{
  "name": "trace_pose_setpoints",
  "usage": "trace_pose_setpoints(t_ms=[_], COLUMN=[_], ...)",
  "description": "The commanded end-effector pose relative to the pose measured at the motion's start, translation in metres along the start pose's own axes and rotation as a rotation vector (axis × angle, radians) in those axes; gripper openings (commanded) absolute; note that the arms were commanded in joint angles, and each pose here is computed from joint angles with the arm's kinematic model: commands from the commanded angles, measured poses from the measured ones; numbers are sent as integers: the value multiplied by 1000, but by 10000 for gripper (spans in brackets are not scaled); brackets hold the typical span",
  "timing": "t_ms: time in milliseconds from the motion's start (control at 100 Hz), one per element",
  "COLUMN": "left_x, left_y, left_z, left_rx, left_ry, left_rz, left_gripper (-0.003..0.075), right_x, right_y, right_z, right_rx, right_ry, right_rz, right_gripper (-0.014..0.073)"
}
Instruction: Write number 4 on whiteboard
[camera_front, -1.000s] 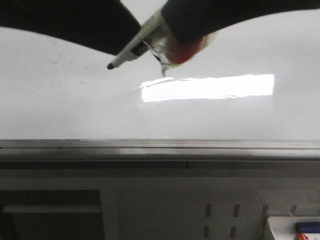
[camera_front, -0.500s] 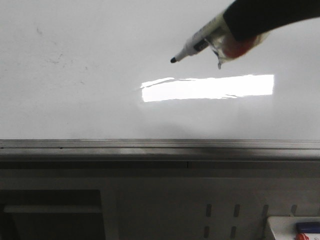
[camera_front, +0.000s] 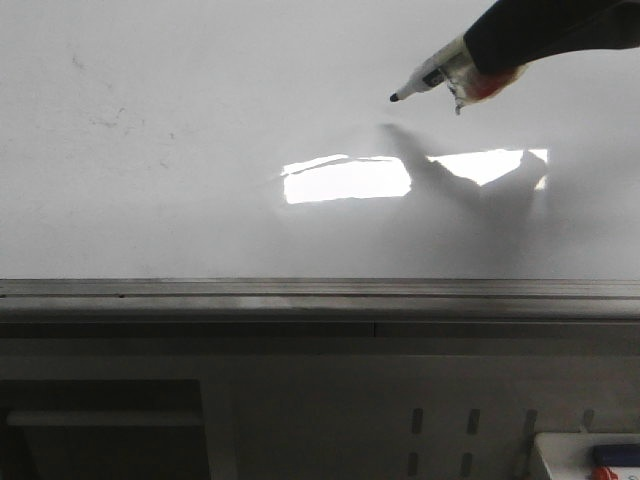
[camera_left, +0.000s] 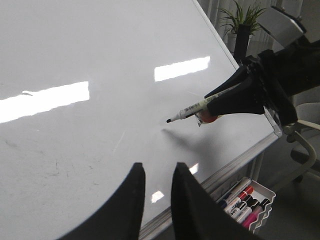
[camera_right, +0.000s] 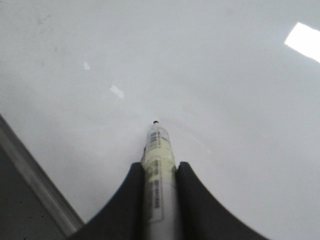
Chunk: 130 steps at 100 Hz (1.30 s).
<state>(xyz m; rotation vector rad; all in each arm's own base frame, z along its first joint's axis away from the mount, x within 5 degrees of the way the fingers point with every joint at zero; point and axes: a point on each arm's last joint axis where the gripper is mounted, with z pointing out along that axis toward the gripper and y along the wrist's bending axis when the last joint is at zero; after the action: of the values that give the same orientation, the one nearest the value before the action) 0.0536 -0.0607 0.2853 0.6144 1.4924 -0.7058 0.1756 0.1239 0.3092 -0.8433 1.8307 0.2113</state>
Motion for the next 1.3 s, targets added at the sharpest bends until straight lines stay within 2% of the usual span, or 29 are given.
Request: trace_pose_setpoints(t_ms=[0,240,480,620,720,960,1290], left_x=[-15,-15,-15,-15,-15,-15,-15], left_y=[2,2,2,2,2,2,2], left_z=[0,0,0,0,0,0,0], left_rx=[-27,-27,-27,-27,-27,-27,-27], left_ry=[-93,-93,-93,-93,-93,-93,-93], left_rz=[-28,-30,-30,-30,-30,-30,-30], left_gripper=[103,103,103,103,103,103,103], right_x=[-25,-32,-14,-9,-8,-8,-3], right_y=[-11,-13,-14,-13,-6,33,26], right_z=[-4,7,33,39,42,52,54], right_rx=[48,45,31,21,-10,-148,-125], right_ry=[-137,-128,26,61,74,104,133], right_rz=[-1,-1,10,34,73,31,48], right_gripper=[-64,-64,-64,-64,-64,-64,-61])
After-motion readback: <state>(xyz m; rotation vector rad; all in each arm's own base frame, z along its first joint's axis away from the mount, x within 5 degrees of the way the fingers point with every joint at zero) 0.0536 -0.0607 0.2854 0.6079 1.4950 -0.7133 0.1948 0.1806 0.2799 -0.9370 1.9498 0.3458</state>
